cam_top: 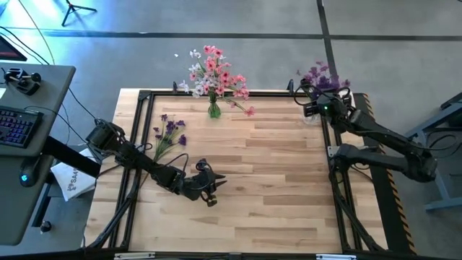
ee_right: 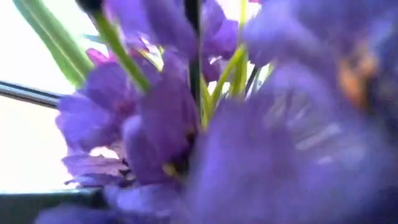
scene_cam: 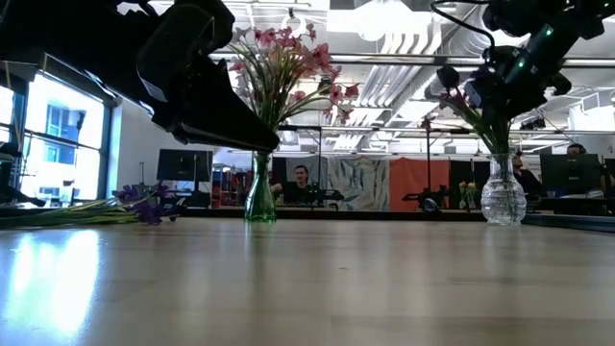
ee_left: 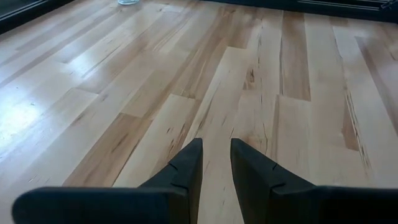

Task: Sort flowers into vase by color
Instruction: Put the middle purple flowers into the transparent vase

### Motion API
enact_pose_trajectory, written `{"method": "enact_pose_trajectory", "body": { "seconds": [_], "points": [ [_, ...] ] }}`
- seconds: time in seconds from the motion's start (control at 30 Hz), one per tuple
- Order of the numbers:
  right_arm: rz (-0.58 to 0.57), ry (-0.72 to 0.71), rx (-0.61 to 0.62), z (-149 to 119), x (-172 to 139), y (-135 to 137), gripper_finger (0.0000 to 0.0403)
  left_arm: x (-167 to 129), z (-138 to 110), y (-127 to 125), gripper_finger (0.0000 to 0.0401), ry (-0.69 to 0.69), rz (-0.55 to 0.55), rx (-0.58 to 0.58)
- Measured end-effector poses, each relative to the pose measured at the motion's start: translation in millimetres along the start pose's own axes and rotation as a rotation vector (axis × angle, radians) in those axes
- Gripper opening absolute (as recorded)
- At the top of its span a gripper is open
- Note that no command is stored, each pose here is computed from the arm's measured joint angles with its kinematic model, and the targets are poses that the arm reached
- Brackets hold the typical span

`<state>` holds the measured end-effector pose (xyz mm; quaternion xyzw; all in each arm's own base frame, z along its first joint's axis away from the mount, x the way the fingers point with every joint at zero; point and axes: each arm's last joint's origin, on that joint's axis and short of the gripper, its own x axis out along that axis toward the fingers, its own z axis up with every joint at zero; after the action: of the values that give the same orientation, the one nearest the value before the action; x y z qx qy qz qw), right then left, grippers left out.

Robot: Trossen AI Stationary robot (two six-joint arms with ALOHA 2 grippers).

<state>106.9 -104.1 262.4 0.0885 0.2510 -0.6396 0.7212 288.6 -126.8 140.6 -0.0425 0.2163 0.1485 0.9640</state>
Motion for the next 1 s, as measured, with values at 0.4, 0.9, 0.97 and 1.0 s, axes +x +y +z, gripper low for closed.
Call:
{"method": "enact_pose_trajectory", "body": {
  "seconds": [0.4, 0.9, 0.97, 1.0],
  "points": [
    [0.063, 0.051, 0.021, 35, -43, -28, 0.017, 0, 0, 0, 0.0071, 0.0, -0.001, 0.0],
    [0.156, 0.009, -0.056, 44, -45, -25, 0.0287, 0, 0, -1, 0.0071, 0.02, -0.046, -0.01],
    [0.163, -0.004, -0.046, 50, -50, -27, 0.0295, 0, -1, -2, 0.0071, 0.022, -0.05, -0.01],
    [0.169, -0.006, -0.044, 52, -53, -29, 0.0297, 0, -1, -2, 0.0071, 0.022, -0.05, -0.011]
  ]
}}
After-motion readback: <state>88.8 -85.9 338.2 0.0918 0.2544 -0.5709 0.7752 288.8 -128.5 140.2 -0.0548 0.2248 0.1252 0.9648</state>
